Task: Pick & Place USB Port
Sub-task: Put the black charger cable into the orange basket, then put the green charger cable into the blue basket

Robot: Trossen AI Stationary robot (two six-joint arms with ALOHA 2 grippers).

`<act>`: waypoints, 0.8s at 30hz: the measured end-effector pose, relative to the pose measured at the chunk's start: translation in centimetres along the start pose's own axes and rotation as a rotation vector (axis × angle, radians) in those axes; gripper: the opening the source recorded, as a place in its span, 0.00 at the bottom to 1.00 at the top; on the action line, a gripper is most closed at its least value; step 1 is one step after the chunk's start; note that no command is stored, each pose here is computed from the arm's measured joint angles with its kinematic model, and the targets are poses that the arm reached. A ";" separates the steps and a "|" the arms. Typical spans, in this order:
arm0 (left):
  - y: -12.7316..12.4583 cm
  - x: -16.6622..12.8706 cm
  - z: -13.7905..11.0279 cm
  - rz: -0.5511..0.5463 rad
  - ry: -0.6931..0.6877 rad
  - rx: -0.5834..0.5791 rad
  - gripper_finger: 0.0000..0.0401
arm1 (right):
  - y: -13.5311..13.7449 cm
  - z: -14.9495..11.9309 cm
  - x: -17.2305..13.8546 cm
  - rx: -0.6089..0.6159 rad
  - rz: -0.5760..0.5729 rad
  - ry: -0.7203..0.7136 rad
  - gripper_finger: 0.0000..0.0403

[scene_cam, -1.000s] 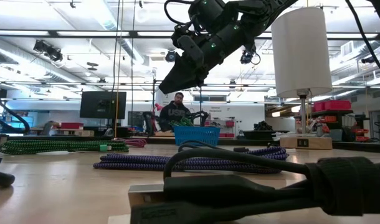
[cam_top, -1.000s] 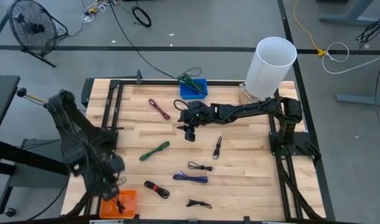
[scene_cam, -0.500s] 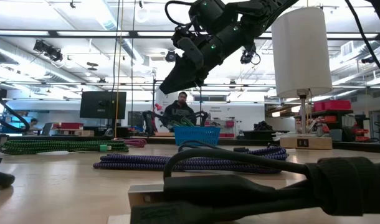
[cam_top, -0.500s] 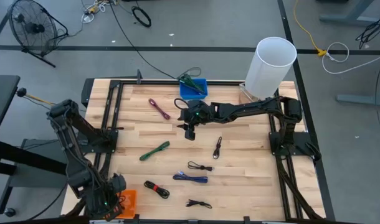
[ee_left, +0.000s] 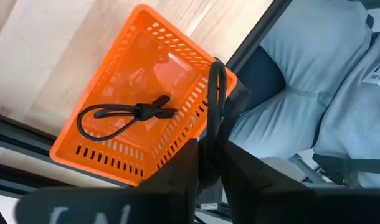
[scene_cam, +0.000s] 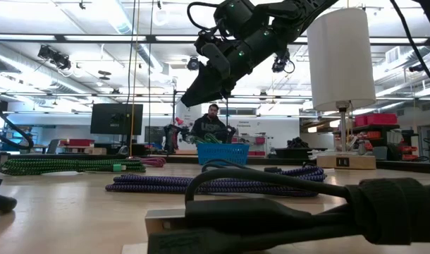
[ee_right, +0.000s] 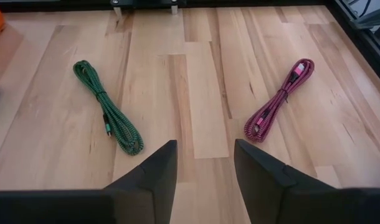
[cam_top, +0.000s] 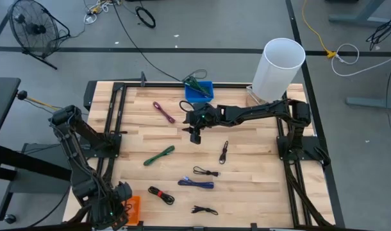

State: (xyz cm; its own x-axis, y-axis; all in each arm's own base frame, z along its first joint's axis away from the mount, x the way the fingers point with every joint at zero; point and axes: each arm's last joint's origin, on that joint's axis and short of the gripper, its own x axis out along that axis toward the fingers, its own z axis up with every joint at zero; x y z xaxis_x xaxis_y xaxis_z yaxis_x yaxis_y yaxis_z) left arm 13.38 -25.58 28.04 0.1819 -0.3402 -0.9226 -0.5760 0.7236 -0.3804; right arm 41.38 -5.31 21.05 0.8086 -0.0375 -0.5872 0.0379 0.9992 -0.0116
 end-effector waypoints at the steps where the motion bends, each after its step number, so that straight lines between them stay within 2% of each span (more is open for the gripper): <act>1: 0.0 0.0 -0.1 0.000 0.001 -0.001 0.18 | 0.0 0.0 0.0 0.000 0.000 0.000 0.40; 16: 0.4 0.0 -0.1 0.032 -0.014 -0.005 0.24 | 0.0 0.0 0.0 0.000 -0.001 0.001 0.40; 20: 0.4 0.0 0.1 0.031 -0.055 0.088 0.24 | 0.0 0.0 0.0 0.000 -0.001 0.000 0.40; 24: 0.4 -0.1 1.2 0.052 -0.172 0.147 0.24 | 0.0 0.0 0.0 0.000 -0.001 0.000 0.40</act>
State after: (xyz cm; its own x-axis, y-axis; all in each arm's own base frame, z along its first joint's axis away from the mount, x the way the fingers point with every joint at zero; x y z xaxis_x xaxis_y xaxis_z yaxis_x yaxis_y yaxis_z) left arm 14.10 -24.50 27.85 0.2957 -0.2021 -0.9337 -0.4682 0.8213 -0.3260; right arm 41.38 -5.32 21.05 0.8084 -0.0384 -0.5874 0.0384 0.9992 -0.0124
